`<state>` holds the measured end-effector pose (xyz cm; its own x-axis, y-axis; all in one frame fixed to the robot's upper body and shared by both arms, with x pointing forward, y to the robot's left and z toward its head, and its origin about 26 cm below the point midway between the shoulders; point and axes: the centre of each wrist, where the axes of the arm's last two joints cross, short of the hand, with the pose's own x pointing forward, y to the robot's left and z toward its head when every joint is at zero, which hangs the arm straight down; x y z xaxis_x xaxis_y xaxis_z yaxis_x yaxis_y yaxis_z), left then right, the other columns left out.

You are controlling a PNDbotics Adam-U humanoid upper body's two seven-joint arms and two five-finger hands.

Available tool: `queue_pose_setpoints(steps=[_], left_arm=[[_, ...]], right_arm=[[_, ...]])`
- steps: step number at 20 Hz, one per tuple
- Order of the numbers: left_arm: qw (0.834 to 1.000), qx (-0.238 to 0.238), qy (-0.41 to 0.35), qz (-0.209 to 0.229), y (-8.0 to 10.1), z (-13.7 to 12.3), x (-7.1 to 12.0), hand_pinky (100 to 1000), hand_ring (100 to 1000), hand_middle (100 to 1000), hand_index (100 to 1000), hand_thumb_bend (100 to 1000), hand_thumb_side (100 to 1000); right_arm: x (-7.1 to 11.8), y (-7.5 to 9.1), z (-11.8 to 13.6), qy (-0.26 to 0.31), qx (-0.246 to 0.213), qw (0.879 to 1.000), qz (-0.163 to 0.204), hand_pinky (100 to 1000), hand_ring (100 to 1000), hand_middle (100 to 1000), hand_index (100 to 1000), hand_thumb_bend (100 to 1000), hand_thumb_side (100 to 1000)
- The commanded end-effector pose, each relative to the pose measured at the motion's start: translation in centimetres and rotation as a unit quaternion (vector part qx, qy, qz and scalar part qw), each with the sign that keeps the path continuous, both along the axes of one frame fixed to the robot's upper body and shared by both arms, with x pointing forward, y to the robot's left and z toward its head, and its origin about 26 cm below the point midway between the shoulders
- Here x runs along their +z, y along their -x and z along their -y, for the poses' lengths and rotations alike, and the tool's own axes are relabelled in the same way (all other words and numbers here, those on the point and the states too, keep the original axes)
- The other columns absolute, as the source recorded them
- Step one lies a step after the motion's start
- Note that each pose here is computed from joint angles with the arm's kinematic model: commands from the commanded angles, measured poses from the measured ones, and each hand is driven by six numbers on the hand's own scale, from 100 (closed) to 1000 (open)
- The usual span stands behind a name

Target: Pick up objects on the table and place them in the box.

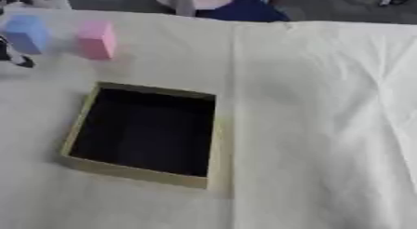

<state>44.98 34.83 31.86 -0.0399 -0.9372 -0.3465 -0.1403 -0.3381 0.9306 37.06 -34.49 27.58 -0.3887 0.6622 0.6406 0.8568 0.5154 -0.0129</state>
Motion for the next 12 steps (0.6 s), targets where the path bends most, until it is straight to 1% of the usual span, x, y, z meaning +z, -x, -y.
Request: queue_pose_setpoints(steps=[1,2,3,5,10,11,12], left_arm=[[0.999,0.002,-0.002,0.035,0.3,-0.6,2.0,795,960,958,907,788,278],[0.999,0.003,-0.003,0.037,0.3,-0.7,2.1,795,962,959,905,800,283],[0.999,0.006,-0.007,0.039,0.3,-0.8,2.2,794,967,962,901,834,300],[0.999,0.012,-0.014,0.043,0.3,-1.2,2.4,795,964,964,898,842,297],[0.999,0.015,-0.019,0.047,0.2,-1.8,2.4,794,961,963,898,841,296],[0.998,0.016,-0.019,0.049,0.2,-2.0,2.5,781,951,959,892,845,293],[0.998,0.016,-0.018,0.053,0.3,-2.3,2.5,782,949,957,893,830,286]], right_arm=[[1.6,0.3,0.6,0.015,-0.004,1.0,0.018,782,859,501,718,256,880],[1.6,0.3,0.6,0.015,-0.003,1.0,0.018,782,859,501,718,257,880],[1.7,0.2,0.6,0.015,-0.003,1.0,0.018,782,859,500,718,257,879],[1.8,0.2,0.8,0.015,-0.004,1.0,0.018,782,860,499,718,258,879],[1.8,0.1,1.0,0.014,-0.004,1.0,0.018,782,860,499,718,258,878],[1.8,0.1,1.0,0.014,-0.004,1.0,0.018,783,860,498,718,261,876],[1.9,0.1,1.0,0.014,-0.004,1.0,0.018,783,860,498,718,261,876]])
